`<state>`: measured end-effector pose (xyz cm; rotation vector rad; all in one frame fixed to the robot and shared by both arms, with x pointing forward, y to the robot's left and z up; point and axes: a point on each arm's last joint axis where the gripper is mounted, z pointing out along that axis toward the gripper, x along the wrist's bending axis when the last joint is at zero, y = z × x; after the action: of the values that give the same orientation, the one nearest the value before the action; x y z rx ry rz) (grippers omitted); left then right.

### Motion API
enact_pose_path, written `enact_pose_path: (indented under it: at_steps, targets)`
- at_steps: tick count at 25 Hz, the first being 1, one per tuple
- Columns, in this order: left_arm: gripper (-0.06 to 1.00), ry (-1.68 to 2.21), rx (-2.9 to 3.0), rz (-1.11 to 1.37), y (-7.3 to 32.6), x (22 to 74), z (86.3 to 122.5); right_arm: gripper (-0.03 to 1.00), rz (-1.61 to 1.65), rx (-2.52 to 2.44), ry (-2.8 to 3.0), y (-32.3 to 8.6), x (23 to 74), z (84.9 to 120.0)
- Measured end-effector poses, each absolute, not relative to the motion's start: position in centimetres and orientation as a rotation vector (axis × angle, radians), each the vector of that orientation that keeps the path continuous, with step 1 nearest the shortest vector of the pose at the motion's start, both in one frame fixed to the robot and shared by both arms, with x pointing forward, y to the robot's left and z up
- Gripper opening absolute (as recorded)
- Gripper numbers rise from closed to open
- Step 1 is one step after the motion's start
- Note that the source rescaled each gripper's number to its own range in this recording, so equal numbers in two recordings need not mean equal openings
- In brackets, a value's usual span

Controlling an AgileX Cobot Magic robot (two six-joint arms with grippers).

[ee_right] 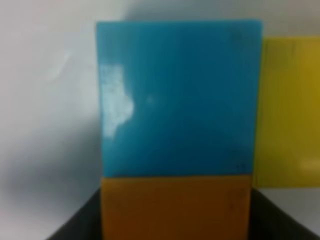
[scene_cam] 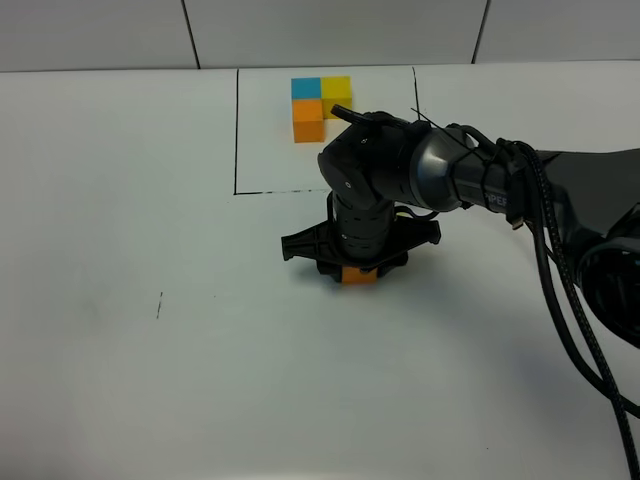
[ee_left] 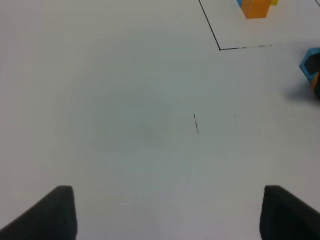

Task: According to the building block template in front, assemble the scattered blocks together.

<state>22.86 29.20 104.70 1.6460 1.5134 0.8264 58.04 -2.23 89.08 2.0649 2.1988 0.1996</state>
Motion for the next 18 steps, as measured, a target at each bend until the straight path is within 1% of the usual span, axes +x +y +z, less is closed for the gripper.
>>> enact_pose_path:
  at_steps: [4, 5, 7, 11, 18]
  targets:
    - [0.68, 1.513, 1.646, 0.826, 29.2, 22.9, 104.7, 0.36, 0.183, 2.043, 2.218, -2.5, 58.2, 88.9]
    - [0.68, 1.513, 1.646, 0.826, 29.2, 22.9, 104.7, 0.40, 0.179, 2.038, 2.221, -2.6, 58.2, 88.9]
    - [0.68, 1.513, 1.646, 0.826, 29.2, 22.9, 104.7, 0.45, 0.180, 2.027, 2.229, -2.6, 58.2, 89.1]
    - [0.68, 1.513, 1.646, 0.826, 29.2, 22.9, 104.7, 0.47, 0.212, 2.016, 2.234, -2.6, 58.1, 90.4]
    - [0.68, 1.513, 1.646, 0.826, 29.2, 22.9, 104.7, 0.48, 0.311, 2.024, 2.251, -2.9, 57.2, 95.3]
